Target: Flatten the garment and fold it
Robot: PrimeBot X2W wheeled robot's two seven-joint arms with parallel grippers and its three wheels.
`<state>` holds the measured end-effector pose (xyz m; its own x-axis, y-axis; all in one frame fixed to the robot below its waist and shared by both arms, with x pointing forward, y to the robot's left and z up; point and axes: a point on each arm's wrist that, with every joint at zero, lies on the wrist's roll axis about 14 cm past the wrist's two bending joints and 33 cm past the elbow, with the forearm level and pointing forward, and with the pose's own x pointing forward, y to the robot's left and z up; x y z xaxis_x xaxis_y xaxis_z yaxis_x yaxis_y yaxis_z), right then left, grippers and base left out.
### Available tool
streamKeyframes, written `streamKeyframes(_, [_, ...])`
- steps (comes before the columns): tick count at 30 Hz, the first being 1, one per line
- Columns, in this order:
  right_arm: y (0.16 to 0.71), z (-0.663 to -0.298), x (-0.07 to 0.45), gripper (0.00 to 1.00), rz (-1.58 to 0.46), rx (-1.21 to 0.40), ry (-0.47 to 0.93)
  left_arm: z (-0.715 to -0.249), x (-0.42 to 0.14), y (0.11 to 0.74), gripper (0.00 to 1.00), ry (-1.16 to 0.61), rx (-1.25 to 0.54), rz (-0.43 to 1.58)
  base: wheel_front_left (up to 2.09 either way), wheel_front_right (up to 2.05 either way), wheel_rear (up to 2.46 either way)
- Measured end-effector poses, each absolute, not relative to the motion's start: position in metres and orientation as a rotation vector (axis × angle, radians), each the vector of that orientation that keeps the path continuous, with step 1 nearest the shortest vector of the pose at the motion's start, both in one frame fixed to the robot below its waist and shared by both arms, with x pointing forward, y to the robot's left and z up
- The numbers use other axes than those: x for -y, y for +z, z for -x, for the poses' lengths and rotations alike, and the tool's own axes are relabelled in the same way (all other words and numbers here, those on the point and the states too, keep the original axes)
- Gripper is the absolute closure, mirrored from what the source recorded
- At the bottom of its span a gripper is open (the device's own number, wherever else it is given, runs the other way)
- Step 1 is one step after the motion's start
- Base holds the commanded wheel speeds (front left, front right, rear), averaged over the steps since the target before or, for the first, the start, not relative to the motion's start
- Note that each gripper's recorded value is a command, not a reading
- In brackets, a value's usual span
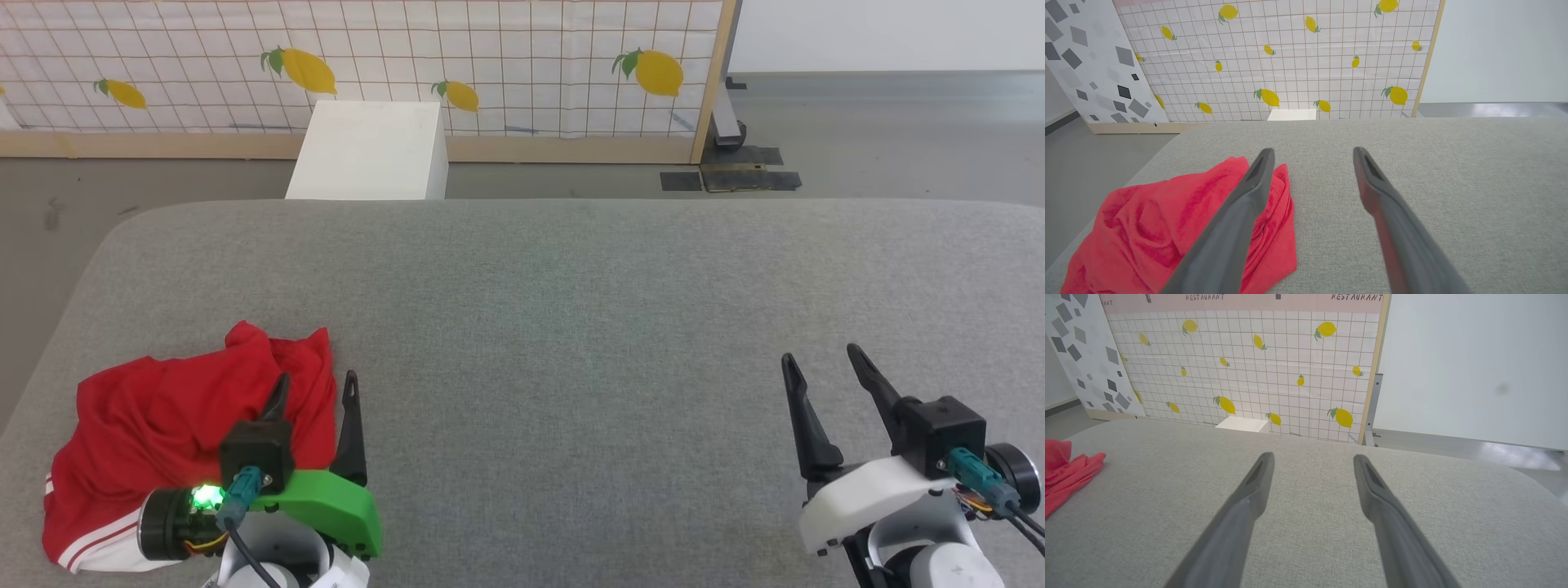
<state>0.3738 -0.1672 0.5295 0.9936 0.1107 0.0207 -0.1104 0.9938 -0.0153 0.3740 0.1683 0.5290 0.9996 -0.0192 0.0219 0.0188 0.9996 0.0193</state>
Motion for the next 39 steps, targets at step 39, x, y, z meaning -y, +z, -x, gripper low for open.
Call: streamKeyframes(39, [0.508,-0.386,0.103,0.0,-0.057,-0.003,0.297,-0.321,-0.234,0.524,0.0,0.223,0.058,0.021,0.0,0.0,0.0])
